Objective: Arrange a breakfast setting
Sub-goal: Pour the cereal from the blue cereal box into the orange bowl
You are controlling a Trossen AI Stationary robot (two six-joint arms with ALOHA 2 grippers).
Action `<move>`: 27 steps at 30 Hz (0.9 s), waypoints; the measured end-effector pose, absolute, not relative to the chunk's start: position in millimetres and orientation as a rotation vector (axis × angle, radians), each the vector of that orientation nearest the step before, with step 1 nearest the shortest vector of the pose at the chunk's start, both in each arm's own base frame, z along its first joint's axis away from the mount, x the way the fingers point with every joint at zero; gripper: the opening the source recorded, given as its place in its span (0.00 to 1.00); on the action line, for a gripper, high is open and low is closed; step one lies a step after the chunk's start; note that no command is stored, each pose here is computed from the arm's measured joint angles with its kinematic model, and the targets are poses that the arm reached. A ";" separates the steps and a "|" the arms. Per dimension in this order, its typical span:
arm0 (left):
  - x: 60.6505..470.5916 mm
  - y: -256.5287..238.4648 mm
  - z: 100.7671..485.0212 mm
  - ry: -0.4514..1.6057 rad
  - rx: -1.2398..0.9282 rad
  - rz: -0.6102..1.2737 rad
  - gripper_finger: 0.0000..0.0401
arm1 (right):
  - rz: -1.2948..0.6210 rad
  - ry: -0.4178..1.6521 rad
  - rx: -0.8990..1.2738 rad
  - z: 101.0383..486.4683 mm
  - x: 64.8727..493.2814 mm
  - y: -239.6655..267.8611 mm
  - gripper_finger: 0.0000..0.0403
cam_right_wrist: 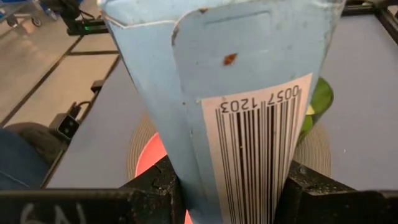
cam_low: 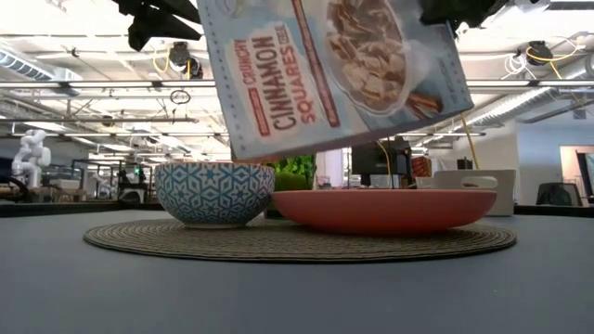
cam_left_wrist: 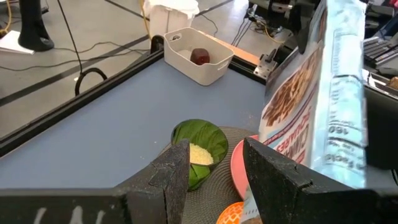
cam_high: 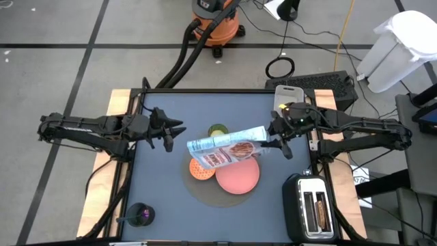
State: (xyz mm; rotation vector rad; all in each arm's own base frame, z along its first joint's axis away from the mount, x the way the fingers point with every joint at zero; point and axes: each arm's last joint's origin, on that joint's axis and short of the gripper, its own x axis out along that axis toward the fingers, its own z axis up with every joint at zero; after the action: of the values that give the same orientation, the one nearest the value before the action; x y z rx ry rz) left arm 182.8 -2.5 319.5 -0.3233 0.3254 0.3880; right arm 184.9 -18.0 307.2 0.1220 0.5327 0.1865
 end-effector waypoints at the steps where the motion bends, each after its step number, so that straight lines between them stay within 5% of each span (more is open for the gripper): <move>1: 182.8 -2.5 319.5 0.326 -0.321 0.388 0.39 | 0.186 0.524 0.121 307.8 185.5 -18.1 0.36; 27: 182.8 -2.6 319.6 0.326 -0.320 0.387 0.39 | 0.161 0.525 0.135 307.6 186.3 -18.8 0.36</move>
State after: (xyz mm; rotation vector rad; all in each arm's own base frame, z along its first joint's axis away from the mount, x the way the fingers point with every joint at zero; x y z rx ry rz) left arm 182.8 -2.6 319.6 -0.3201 0.3258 0.3870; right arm 186.3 -18.8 307.6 0.1354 0.5245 0.1610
